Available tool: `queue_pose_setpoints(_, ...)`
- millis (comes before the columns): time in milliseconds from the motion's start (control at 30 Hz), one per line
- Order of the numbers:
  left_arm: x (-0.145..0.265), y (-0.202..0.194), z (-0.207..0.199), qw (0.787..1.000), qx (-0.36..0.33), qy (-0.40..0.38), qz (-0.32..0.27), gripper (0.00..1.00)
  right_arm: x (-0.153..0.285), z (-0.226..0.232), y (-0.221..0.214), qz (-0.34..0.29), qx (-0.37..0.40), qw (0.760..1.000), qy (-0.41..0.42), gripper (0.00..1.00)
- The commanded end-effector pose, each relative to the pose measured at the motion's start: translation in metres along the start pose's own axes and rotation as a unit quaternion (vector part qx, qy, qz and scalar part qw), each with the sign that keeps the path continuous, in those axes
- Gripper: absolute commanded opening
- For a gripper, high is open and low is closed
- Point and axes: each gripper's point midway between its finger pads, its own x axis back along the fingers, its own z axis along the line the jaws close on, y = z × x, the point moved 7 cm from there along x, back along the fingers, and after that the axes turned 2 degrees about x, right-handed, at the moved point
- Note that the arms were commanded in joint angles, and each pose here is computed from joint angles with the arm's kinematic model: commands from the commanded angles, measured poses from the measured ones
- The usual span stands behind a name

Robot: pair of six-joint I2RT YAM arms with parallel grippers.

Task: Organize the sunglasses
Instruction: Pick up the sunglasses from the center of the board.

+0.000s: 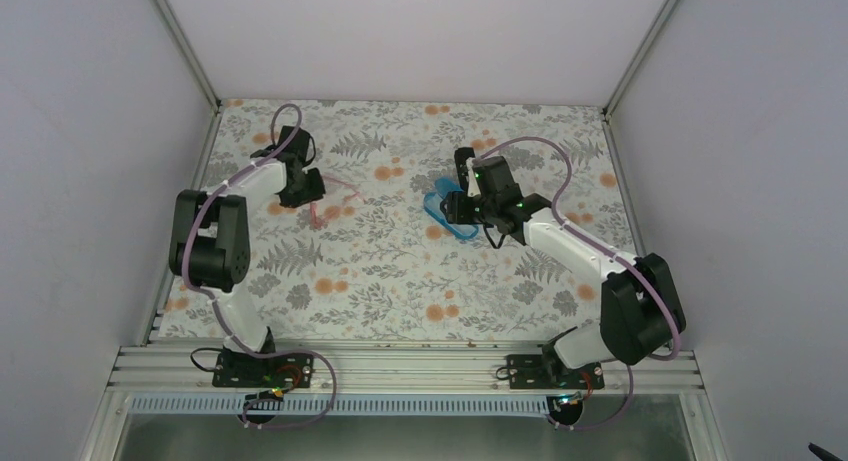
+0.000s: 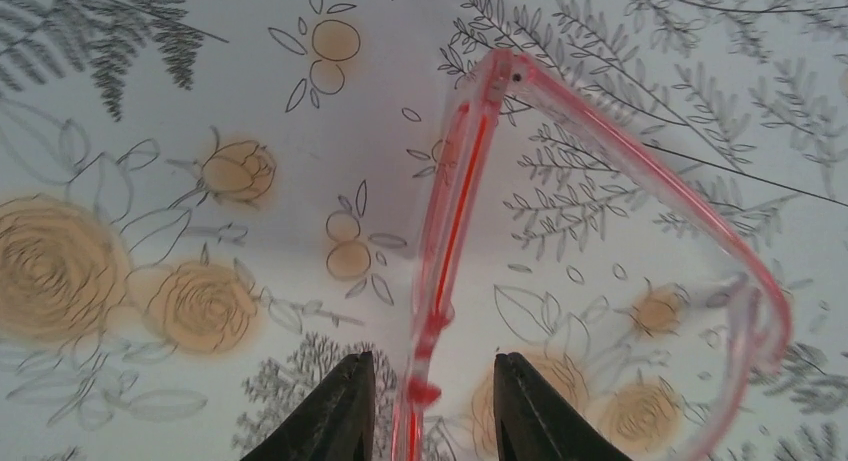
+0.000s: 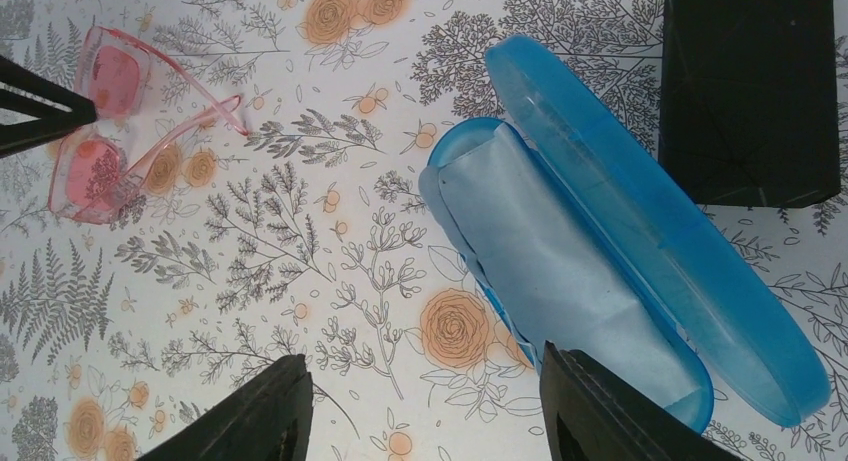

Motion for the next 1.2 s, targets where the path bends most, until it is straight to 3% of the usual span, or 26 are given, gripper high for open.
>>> queue_pose_setpoints(0,-0.017,0.012,-0.002,1.000,-0.008,0.002,0.002,0.29,-0.002,-0.002,0.001,-0.003,-0.008,1.000,0.004,0.60)
queue_pose_setpoints(200,-0.029,0.010,0.000,1.000,-0.013,0.012,0.016,0.13,-0.003,-0.004,-0.002,-0.001,-0.009,1.000,-0.001,0.59)
queue_pose_setpoints(433,-0.030,0.016,-0.002,1.000,-0.024,0.007,0.003,0.03,-0.004,-0.004,-0.003,0.001,-0.012,1.000,-0.001,0.59)
queue_pose_setpoints(600,-0.014,0.018,-0.010,0.999,-0.032,-0.026,-0.015,0.02,0.000,-0.004,0.000,-0.006,-0.017,1.000,-0.002,0.58)
queue_pose_setpoints(733,0.021,0.018,-0.036,0.990,-0.069,-0.117,-0.039,0.02,0.009,0.001,0.008,-0.028,-0.019,0.999,0.007,0.57)
queue_pose_setpoints(900,0.076,0.009,-0.085,0.954,-0.154,-0.243,-0.082,0.02,0.042,0.019,0.028,-0.089,-0.013,0.994,0.058,0.56)
queue_pose_setpoints(1167,0.139,-0.029,-0.151,0.855,-0.263,-0.432,-0.116,0.03,0.138,0.055,0.051,-0.229,0.023,0.957,0.178,0.57)
